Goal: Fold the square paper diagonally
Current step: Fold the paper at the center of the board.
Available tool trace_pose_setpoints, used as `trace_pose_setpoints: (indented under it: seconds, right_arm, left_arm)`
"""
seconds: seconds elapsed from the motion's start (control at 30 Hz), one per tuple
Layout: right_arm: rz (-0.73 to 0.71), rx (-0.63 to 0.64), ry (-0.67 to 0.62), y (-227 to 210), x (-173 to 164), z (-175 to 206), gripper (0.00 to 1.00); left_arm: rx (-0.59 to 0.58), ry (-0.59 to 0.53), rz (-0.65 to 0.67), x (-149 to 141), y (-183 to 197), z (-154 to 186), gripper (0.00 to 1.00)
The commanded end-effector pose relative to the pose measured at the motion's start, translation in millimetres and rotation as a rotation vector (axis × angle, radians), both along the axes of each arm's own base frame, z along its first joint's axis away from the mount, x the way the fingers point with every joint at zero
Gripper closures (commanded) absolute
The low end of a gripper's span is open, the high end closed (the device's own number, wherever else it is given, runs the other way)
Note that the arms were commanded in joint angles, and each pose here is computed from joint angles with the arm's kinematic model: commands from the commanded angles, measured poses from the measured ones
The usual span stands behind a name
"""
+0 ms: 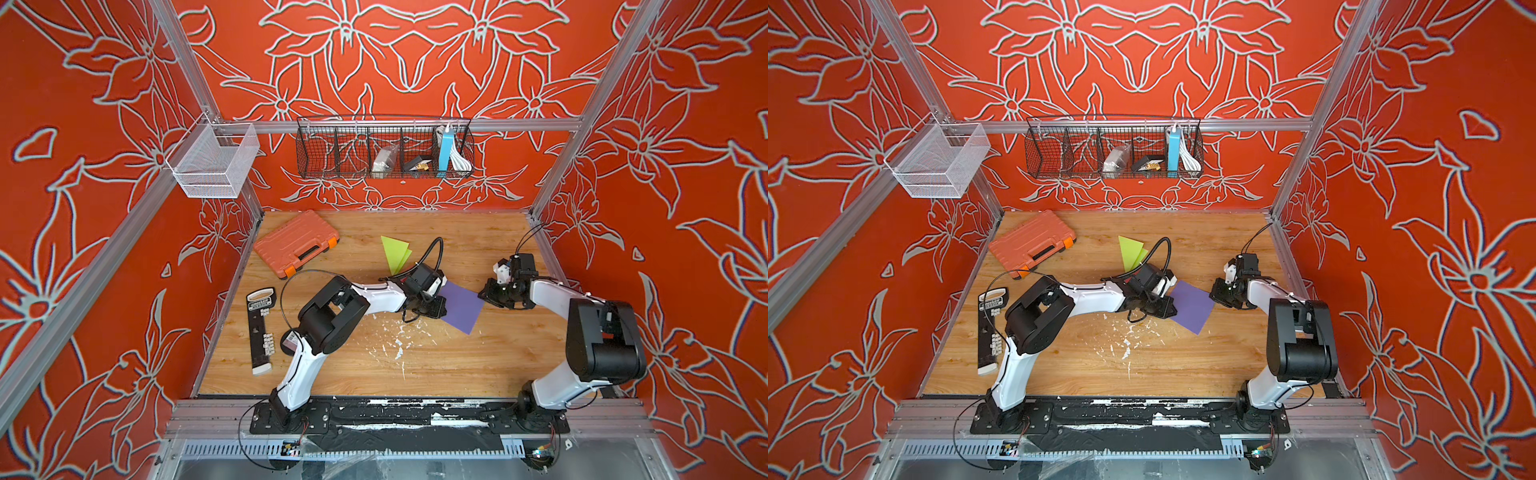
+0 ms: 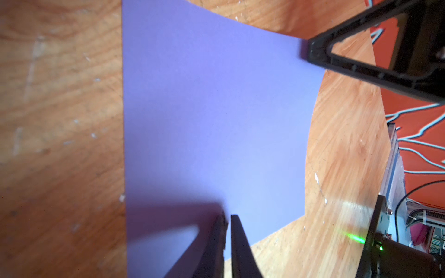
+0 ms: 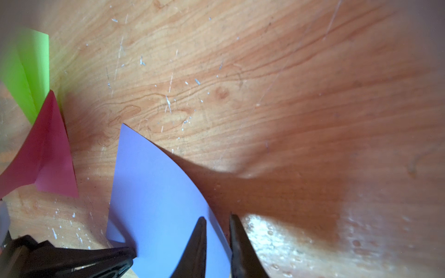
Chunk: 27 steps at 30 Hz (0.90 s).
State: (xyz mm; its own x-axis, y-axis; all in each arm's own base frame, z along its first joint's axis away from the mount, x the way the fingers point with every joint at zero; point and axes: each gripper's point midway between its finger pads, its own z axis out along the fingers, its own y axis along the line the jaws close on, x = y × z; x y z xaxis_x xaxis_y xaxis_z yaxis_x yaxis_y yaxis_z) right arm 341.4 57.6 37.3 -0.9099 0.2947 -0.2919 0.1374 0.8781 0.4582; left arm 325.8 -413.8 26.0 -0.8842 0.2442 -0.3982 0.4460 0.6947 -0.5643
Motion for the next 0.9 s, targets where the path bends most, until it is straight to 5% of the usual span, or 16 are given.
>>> trace_pose_setpoints:
  seconds: [0.0,0.1,0.43,0.67,0.83,0.87]
  right_arm:
    - [0.022,0.009,0.001,2,-5,5,0.79]
    - [0.028,0.007,-0.002,2,-5,6,0.74]
    - [0.051,0.029,-0.010,7,-2,7,0.86]
    - [0.058,0.071,-0.005,13,-4,6,0.79]
    - [0.059,0.045,0.006,10,-5,4,0.89]
    - [0.060,0.043,0.002,10,-5,5,0.85]
  left_arm:
    - [0.139,0.065,0.026,-13,32,-33,0.88]
    - [0.139,0.065,0.025,-13,32,-33,0.88]
    - [0.142,0.065,0.024,-13,32,-34,0.88]
    - [0.141,0.067,0.025,-13,32,-34,0.88]
    - [0.141,0.065,0.023,-13,32,-34,0.88]
    - [0.142,0.065,0.023,-13,32,-34,0.88]
